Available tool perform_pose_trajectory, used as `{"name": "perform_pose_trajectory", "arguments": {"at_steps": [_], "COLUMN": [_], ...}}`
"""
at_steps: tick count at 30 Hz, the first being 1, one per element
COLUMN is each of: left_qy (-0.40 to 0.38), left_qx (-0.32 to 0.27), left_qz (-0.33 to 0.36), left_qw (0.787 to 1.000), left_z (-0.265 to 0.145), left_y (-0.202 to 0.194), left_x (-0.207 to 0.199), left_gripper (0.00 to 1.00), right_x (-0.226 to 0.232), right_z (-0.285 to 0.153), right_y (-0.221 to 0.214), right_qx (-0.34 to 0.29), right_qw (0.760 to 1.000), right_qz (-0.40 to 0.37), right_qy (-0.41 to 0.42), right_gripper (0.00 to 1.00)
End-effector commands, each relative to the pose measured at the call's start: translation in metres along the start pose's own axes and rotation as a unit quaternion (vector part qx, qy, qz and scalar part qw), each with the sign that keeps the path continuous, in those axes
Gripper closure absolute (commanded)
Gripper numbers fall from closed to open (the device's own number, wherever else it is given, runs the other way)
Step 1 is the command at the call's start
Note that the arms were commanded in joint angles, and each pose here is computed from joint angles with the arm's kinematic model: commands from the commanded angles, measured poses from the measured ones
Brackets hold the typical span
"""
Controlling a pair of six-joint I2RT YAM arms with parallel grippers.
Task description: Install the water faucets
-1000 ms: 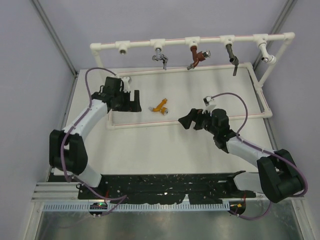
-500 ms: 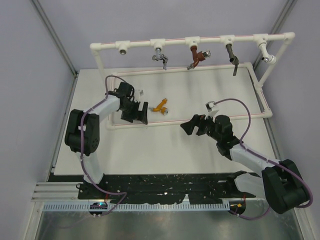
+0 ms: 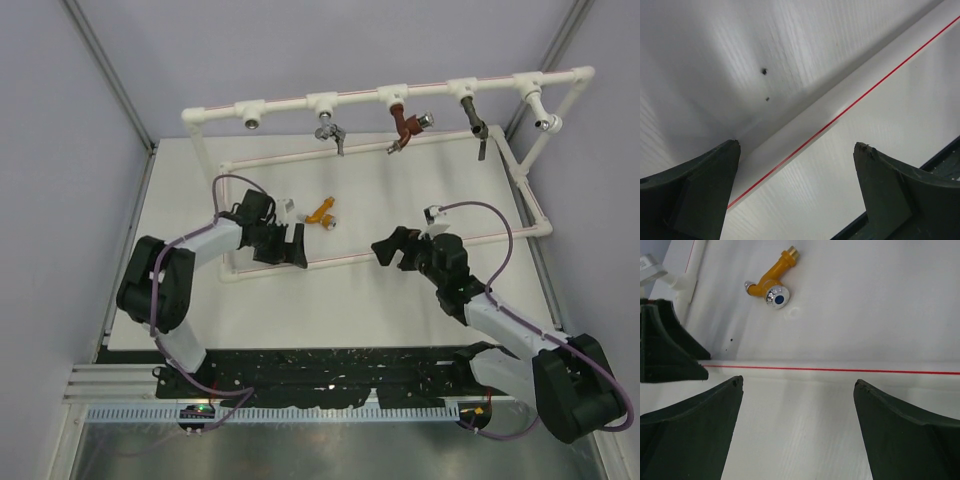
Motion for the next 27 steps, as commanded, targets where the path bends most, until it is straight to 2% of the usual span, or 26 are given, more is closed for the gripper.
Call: {"name": "perform_pose_trajectory", "arguments": {"at_steps": [1, 5, 12, 16, 20, 23, 27], "left_qy": [-0.06, -0.093, -0.136, -0.14, -0.142, -0.12, -0.055], "left_qx": [0.036, 0.044, 0.044, 0.026, 0.001, -0.028, -0.074], "left_qz": [-0.05, -0.044, -0.028, -0.013, -0.001, 0.014, 0.022], "left_qw": [0.996, 0.994, 0.989, 0.99, 0.99, 0.992, 0.996], "left_z": [-0.011, -0.016, -0.024, -0.038, -0.052, -0.06, -0.069], "left_y": [-0.041, -0.066, -0.095, -0.102, -0.104, -0.105, -0.1], "left_x": [-0.036, -0.057, -0.09, -0.098, -0.102, -0.099, -0.085], "left_gripper": [0.0, 0.0, 0.0, 0.0, 0.0, 0.0, 0.0], "right_x": [-0.016, -0.022, 0.004, 0.024, 0.044, 0.056, 0.051], "right_z": [-0.009, -0.01, 0.0, 0.015, 0.041, 0.062, 0.098], "right_y": [0.013, 0.008, 0.005, 0.005, -0.001, 0.001, 0.001], "right_qx": [-0.06, -0.061, -0.025, -0.011, -0.007, -0.027, -0.039], "right_qw": [0.995, 0.994, 1.0, 0.999, 0.998, 0.997, 0.997], "right_qz": [0.031, 0.04, 0.009, -0.002, -0.012, 0.005, 0.053], "right_qy": [-0.069, -0.075, 0.009, 0.045, 0.056, 0.068, 0.049], "right_gripper": [0.05, 0.04, 0.0, 0.09, 0.11, 0.11, 0.11]}}
Point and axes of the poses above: each gripper's point midway between its finger pads, its own z axis out along the fingers, its own x axis along the line the jaws close on, y = z × x, the point moved 4 cm from there along -z, back along the fingers, and after that the axes turned 13 degrees about z, right-handed, at the moved point
